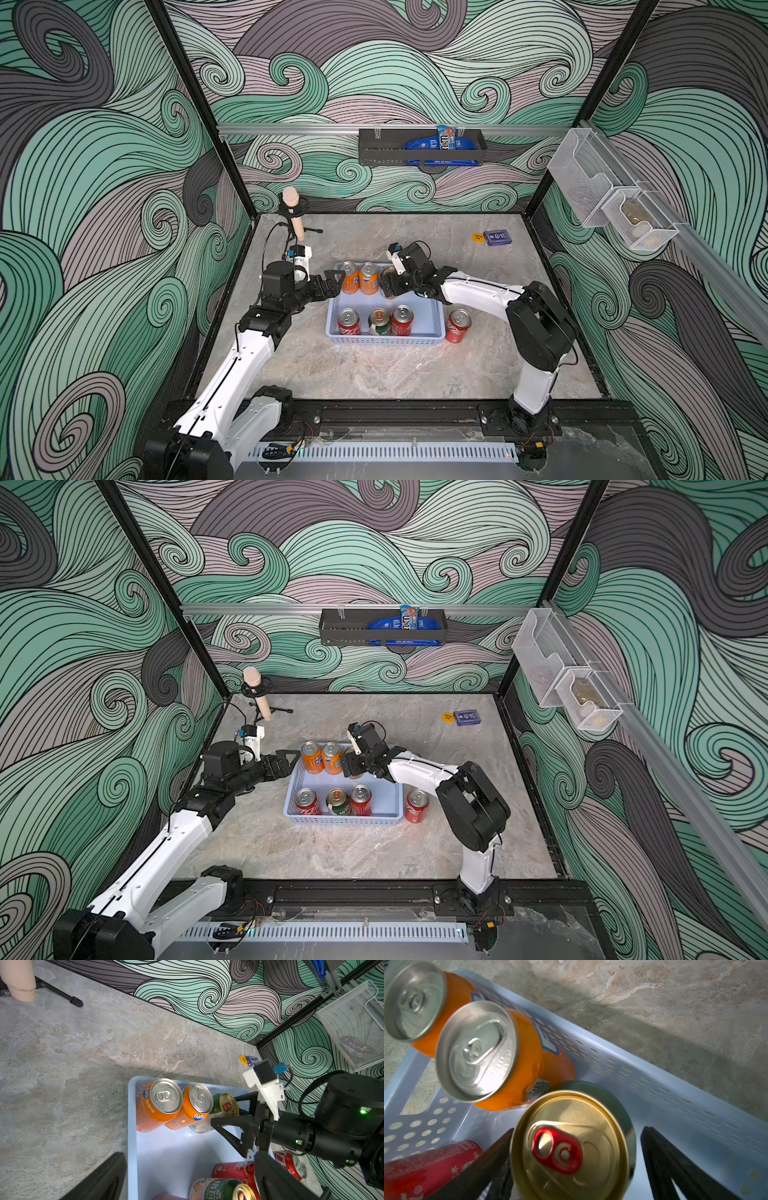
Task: Take out the drinks from the basket
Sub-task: Pick up the drink from the basket.
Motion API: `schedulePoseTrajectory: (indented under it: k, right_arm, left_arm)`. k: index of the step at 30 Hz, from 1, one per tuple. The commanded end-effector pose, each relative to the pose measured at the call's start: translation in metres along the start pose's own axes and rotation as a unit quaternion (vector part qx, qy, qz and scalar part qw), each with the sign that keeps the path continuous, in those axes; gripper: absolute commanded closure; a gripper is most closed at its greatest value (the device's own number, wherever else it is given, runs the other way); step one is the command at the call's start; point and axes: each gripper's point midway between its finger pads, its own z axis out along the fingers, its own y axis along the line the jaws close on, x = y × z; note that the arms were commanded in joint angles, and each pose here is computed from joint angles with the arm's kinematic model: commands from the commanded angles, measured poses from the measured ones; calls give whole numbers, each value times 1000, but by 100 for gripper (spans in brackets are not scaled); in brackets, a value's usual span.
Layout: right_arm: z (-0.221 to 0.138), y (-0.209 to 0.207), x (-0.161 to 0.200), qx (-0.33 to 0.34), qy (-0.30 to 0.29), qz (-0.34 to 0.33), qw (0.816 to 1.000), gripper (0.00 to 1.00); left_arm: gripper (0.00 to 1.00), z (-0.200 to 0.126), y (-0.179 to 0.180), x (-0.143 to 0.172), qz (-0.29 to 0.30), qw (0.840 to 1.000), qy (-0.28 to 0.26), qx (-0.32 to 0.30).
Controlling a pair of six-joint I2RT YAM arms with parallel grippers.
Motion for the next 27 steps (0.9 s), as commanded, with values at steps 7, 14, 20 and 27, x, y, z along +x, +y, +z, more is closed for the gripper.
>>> schedulePoseTrajectory:
  k: [7, 14, 20, 27]
  right_arm:
    - [-5, 1, 0, 1, -25, 2, 1000, 28]
    - [-21, -4, -2, 10, -42, 4, 999, 40]
    - [-42, -5, -7, 13, -62, 4, 998, 46]
    - [-65, -5, -15, 12, -86, 7, 996, 48]
  left_arm:
    - [1, -1, -4, -7, 9, 1000, -11, 11]
    - [1, 1, -4, -5, 7, 1000, -5, 14]
    - [1, 0, -6, -2, 2, 1000, 0, 21]
    - [1, -4, -24, -19, -2, 999, -14, 51]
